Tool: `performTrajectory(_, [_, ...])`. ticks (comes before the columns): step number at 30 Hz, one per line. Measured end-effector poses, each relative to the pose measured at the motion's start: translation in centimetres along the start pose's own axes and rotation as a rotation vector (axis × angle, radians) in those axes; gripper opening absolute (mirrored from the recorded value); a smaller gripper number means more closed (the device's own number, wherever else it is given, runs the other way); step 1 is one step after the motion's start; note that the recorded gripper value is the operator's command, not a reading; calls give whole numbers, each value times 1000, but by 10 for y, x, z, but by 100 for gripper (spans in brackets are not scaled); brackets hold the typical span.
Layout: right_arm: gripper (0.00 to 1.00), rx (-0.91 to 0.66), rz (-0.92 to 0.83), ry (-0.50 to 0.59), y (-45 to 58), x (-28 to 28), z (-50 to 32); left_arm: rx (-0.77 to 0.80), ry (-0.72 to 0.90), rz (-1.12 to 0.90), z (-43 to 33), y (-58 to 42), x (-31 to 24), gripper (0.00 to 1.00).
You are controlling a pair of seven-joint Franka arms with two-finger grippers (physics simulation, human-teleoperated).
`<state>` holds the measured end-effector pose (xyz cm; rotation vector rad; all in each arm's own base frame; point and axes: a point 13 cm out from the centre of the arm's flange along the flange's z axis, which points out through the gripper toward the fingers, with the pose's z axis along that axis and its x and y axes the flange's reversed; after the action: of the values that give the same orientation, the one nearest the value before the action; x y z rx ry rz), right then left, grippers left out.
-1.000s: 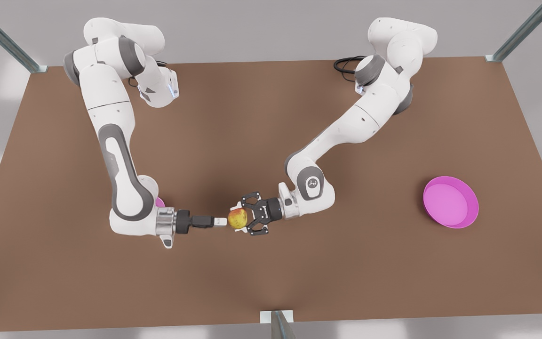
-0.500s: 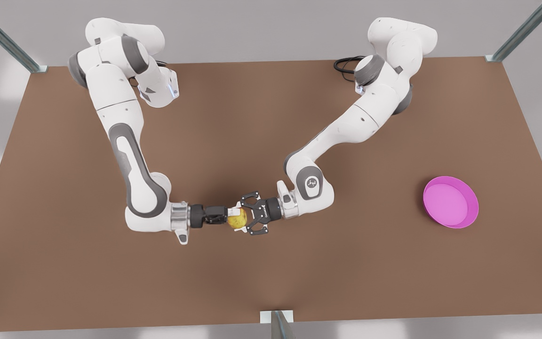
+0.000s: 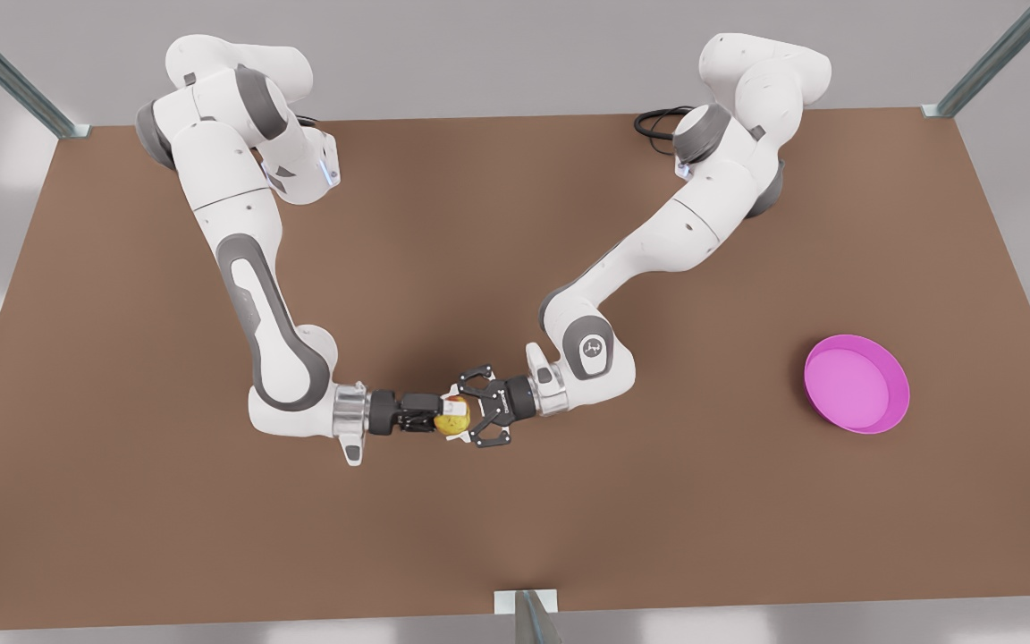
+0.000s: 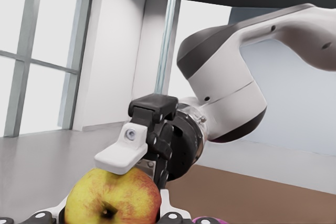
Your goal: Use the left arm to pick up the apple from the plate, transfer it to the gripper of the right arm, and then use the right arm to place it into the bowl
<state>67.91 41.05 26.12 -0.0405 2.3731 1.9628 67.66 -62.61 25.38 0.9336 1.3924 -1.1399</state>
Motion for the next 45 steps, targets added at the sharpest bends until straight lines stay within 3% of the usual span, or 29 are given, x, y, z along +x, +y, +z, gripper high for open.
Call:
performTrajectory(4, [73,2,-17,-6,-1,-2,-1,0,0,11,0,0,0,64])
performTrajectory(6, [73,3,-26,-8,0,-3,-2,2,2,13,0,0,1,100])
performTrajectory(14, [73,4,-47,-11,-1,-4,-6,1,13,10,-2,2,11,100])
performTrajectory(17, [73,13,-42,-11,-12,-7,-32,-41,73,6,-26,30,45,100])
performTrajectory(19, [73,21,-38,2,-22,-6,-52,-65,220,68,-89,63,58,100])
performTrajectory(22, [73,48,-51,17,-40,-11,-98,-52,525,249,-247,96,22,100])
performTrajectory(25, [73,133,-108,68,-53,-10,-163,43,872,561,-383,157,-115,100])
performTrajectory(27, [73,234,-169,157,-54,7,-188,109,1126,590,-434,144,-179,100])
performTrajectory(30, [73,432,-252,310,-72,32,-233,8,1396,394,-515,108,-235,100])
performTrajectory(33, [73,615,-292,413,-107,41,-283,-151,1543,111,-580,68,-231,100])
performTrajectory(38, [73,806,-343,539,-148,48,-330,-400,1532,-202,-611,50,-229,100])
performTrajectory(45, [74,883,-352,647,-192,72,-354,-630,1489,-453,-611,45,-226,100])
